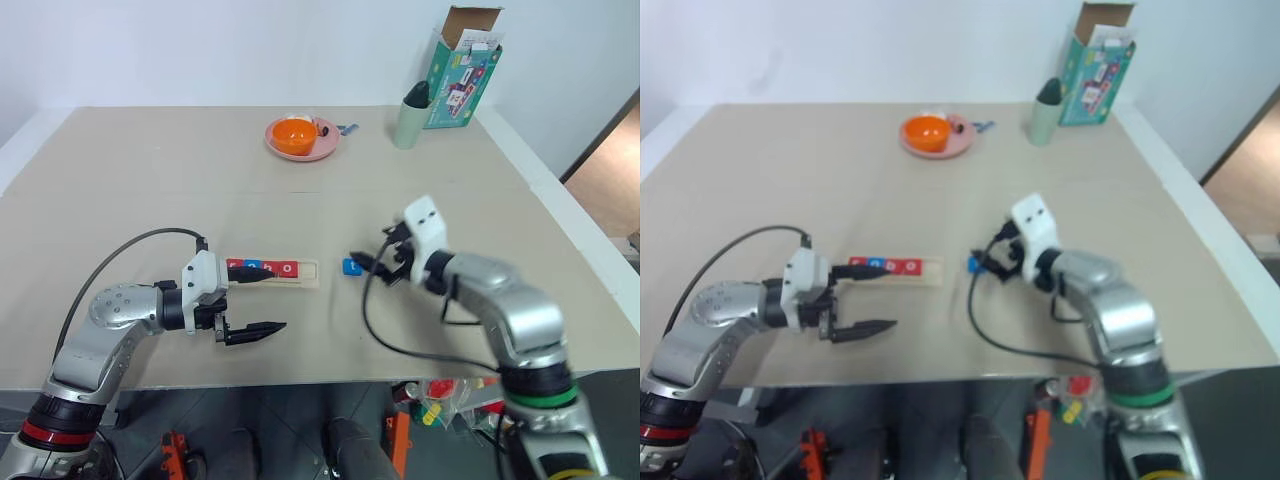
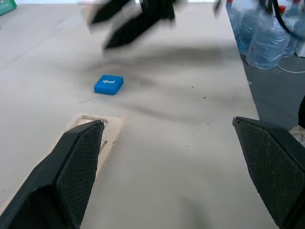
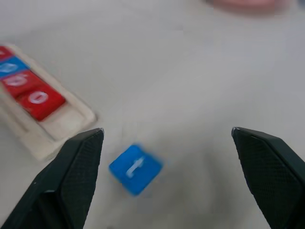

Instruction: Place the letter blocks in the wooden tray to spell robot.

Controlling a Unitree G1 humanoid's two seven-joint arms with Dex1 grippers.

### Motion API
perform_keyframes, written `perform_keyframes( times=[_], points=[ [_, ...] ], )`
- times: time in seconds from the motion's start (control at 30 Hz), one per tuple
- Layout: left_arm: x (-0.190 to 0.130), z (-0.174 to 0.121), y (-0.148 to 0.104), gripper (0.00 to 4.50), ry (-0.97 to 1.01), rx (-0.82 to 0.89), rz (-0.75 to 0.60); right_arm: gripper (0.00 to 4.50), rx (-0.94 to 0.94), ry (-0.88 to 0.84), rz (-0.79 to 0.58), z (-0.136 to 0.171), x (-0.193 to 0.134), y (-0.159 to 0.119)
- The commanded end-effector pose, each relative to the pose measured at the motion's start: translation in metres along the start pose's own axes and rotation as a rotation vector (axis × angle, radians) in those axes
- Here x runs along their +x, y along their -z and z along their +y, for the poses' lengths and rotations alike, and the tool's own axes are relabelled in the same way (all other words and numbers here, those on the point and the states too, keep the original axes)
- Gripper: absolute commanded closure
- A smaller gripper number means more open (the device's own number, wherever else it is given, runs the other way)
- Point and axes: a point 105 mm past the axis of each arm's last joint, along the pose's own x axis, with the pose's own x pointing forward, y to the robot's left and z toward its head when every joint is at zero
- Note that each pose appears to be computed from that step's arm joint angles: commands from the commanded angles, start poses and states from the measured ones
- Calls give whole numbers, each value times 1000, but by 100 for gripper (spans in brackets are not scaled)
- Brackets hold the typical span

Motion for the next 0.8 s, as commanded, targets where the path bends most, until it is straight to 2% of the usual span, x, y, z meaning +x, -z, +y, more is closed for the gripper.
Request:
perform_keyframes(
  times=[0.03,0.17,0.27,0.43,0.7,0.8],
  points=[
    [-1,4,-6,0,-24,52,-27,6,-91,-225,-48,1,9,0],
    [1,6,-4,0,-69,68,-41,6,-215,-452,-43,1,21,14],
    [2,9,-6,0,-112,89,-49,6,-282,-528,-31,2,27,22],
    [4,13,-13,0,-196,138,-89,6,-284,-557,-12,-1,38,30],
    [4,7,-15,0,-219,119,-102,6,-270,-544,50,-8,39,51],
    [3,6,-15,0,-218,117,-99,82,-244,-538,48,-8,40,53]
  ],
)
